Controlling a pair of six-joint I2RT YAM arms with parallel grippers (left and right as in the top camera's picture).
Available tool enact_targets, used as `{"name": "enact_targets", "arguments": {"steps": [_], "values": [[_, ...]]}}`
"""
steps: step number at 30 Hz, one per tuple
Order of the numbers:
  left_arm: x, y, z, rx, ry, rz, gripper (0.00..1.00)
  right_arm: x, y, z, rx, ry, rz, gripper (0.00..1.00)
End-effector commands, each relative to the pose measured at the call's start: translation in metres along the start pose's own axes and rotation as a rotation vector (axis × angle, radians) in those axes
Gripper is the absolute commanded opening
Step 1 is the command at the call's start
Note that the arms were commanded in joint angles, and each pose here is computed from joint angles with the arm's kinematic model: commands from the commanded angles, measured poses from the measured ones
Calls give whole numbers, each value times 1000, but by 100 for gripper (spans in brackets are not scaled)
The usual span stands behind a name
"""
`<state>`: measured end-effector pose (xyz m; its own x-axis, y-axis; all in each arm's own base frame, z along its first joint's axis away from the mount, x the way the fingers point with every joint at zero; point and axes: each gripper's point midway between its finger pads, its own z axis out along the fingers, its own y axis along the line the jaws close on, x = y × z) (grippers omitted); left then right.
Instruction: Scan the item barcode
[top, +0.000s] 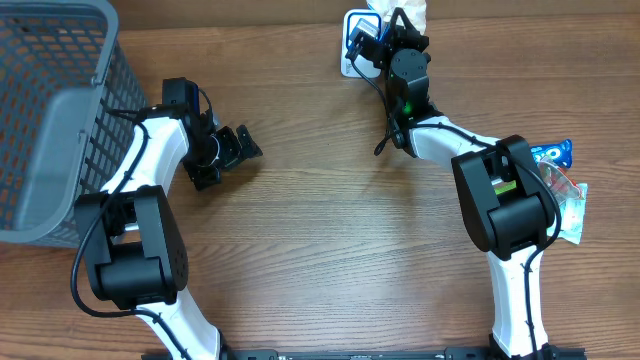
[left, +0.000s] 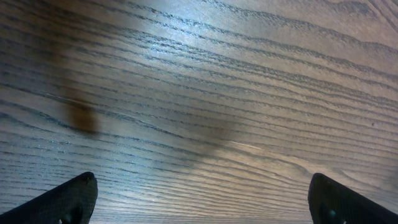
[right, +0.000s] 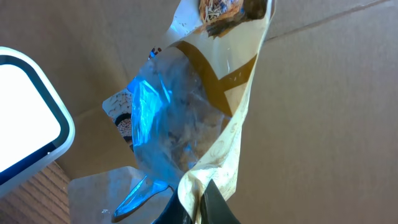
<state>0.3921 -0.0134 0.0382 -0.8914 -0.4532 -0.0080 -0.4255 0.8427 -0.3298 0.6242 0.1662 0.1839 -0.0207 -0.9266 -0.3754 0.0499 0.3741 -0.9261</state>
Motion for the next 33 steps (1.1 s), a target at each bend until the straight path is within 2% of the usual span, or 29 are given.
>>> {"name": "enact_targets", "arguments": {"steps": [1, 12, 16, 23, 27, 33], "values": [[-5, -3, -3, 0, -15, 8, 100, -6, -10, 4, 27, -13, 47, 4], [-5, -3, -3, 0, -15, 8, 100, -10, -35, -8, 134, 88, 258, 4], [-4, -3, -3, 0, -15, 9, 100, -31, -64, -20, 155, 73, 347, 4], [-5, -3, -3, 0, -15, 8, 100, -52, -120, -54, 61, 121, 523, 4], [-5, -3, -3, 0, -15, 8, 100, -44, -156, -91, -24, 200, 703, 4], [-5, -3, -3, 0, -15, 9, 100, 6, -190, -156, -164, 387, 1030, 4]]}}
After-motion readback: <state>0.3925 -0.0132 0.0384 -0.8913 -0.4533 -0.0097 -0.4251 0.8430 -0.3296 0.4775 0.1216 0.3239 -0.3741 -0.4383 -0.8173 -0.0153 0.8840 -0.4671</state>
